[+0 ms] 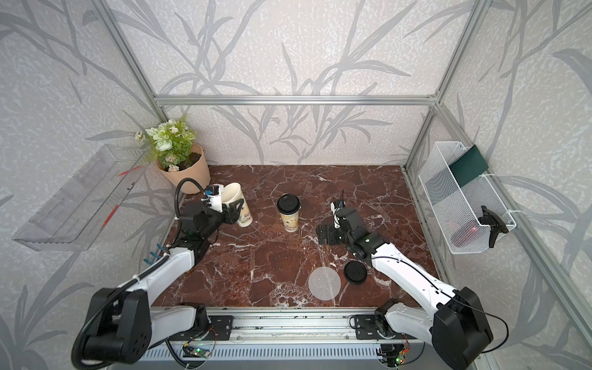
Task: Put the leak-proof paper on the milk tea cups
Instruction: Pick up the cup at the center of the board, then pick up the leak-proof paper from the center of the board, then place the cup at the center of the board.
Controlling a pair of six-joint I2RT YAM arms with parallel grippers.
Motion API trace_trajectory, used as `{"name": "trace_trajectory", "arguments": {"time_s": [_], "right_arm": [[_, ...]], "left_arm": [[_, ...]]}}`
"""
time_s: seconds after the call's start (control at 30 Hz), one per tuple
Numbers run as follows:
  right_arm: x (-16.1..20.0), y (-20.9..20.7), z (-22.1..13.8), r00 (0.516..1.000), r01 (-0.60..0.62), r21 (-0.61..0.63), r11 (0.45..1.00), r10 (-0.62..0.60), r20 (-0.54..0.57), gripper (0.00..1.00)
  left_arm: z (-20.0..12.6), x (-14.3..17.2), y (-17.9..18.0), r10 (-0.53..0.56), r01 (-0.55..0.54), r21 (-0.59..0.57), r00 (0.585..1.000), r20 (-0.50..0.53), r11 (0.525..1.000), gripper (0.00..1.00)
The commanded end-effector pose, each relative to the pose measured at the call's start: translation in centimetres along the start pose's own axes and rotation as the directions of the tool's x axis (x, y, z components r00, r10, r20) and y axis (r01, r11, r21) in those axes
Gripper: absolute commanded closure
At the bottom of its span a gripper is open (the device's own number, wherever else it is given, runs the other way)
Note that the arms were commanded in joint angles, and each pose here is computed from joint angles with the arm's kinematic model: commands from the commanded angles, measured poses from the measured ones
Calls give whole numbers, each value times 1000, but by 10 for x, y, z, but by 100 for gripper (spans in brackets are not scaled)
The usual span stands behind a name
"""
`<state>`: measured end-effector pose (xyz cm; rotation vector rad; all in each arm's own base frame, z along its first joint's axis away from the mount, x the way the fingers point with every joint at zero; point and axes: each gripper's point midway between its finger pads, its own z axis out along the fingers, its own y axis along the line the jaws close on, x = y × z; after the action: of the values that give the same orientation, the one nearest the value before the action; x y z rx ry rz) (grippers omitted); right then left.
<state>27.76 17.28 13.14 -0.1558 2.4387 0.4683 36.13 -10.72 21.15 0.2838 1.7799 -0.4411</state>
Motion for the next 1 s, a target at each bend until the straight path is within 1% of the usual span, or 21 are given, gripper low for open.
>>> {"name": "trace_trajectory", "arguments": {"time_s": [0.0, 0.13, 0.23, 0.33, 0.5, 0.57, 0.7, 0.83, 0.97], "right_arm": [[45, -10, -7, 986, -63, 46, 997, 69, -152, 1], [77, -10, -14, 963, -34, 111, 993, 62, -261, 1], [96, -8, -15, 941, -23, 131, 991, 66, -333, 7], [110, -3, -10, 927, 4, 132, 991, 46, -373, 11], [130, -3, 3, 910, 29, 142, 989, 33, -412, 12], [136, -2, 8, 902, 41, 144, 989, 25, -431, 13], [139, -8, 13, 900, 63, 177, 982, 21, -435, 14], [142, -13, 18, 898, 75, 198, 977, 20, -440, 15], [145, -10, 24, 897, 67, 182, 981, 20, -441, 20]], "left_arm": [[-19, 23, -63, 106, -94, 184, 993, -57, 978, 41], [-42, 34, -107, 147, -137, 313, 989, -8, 940, 41], [-51, 45, -134, 178, -169, 395, 984, 14, 903, 41], [-54, 52, -153, 224, -218, 435, 974, 39, 874, 41], [-48, 58, -170, 273, -273, 456, 960, 68, 847, 41], [-46, 56, -176, 263, -276, 462, 960, 95, 843, 41], [-39, 60, -187, 279, -289, 474, 956, 94, 832, 41], [-34, 66, -191, 275, -295, 454, 955, 110, 841, 41], [-23, 75, -196, 284, -290, 458, 955, 83, 841, 40]]}}
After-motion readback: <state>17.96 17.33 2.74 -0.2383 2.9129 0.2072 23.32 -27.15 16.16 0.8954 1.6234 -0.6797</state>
